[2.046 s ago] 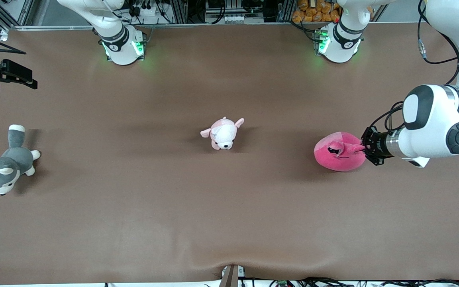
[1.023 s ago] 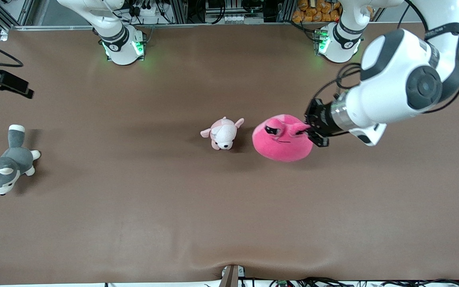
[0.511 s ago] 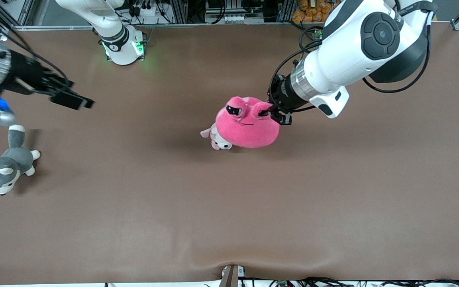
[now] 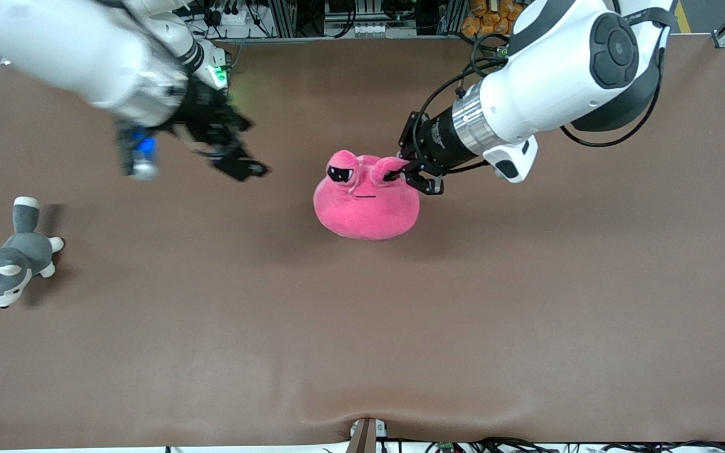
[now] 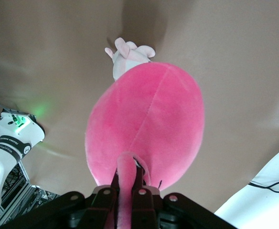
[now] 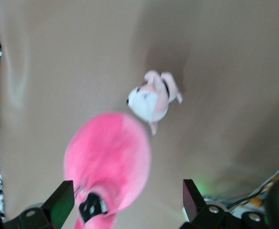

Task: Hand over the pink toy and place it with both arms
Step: 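Grasp the pink toy with the right gripper while the left gripper holds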

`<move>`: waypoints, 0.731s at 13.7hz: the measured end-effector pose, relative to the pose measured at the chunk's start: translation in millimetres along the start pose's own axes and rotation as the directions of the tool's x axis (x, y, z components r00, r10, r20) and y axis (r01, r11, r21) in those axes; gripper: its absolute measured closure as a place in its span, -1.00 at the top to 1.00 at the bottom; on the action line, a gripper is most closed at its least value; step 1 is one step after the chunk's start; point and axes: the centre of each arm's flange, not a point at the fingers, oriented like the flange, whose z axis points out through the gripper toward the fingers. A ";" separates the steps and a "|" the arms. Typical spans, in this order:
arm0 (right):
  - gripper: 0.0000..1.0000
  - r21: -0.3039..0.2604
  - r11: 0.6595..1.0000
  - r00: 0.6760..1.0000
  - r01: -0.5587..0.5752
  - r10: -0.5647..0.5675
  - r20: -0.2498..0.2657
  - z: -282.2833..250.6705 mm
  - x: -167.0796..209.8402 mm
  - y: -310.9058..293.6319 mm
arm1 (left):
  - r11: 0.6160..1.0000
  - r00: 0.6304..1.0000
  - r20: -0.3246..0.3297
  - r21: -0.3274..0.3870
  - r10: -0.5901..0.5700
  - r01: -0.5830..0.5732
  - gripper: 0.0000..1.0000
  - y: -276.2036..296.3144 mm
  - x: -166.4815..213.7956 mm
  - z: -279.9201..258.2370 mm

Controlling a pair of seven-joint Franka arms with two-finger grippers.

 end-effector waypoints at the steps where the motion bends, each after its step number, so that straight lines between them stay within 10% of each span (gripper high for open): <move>1: 1.00 0.003 1.000 1.000 -0.029 0.029 0.006 17.8 -17.2 -2.0 | 1.000 1.000 0.003 -0.002 0.001 -0.001 -0.81 -1.3 -1.9 1.0; 4: 1.00 0.047 0.990 0.991 -0.134 0.134 0.005 55.5 -41.9 -12.4 | 1.000 1.000 0.007 -0.001 0.009 -0.009 -0.81 -5.7 -7.6 7.9; 10: -0.27 0.039 0.983 0.983 -0.178 0.179 -0.034 87.9 -30.6 -24.7 | 1.000 1.000 0.005 0.004 0.011 -0.011 -0.81 -6.3 -8.9 12.5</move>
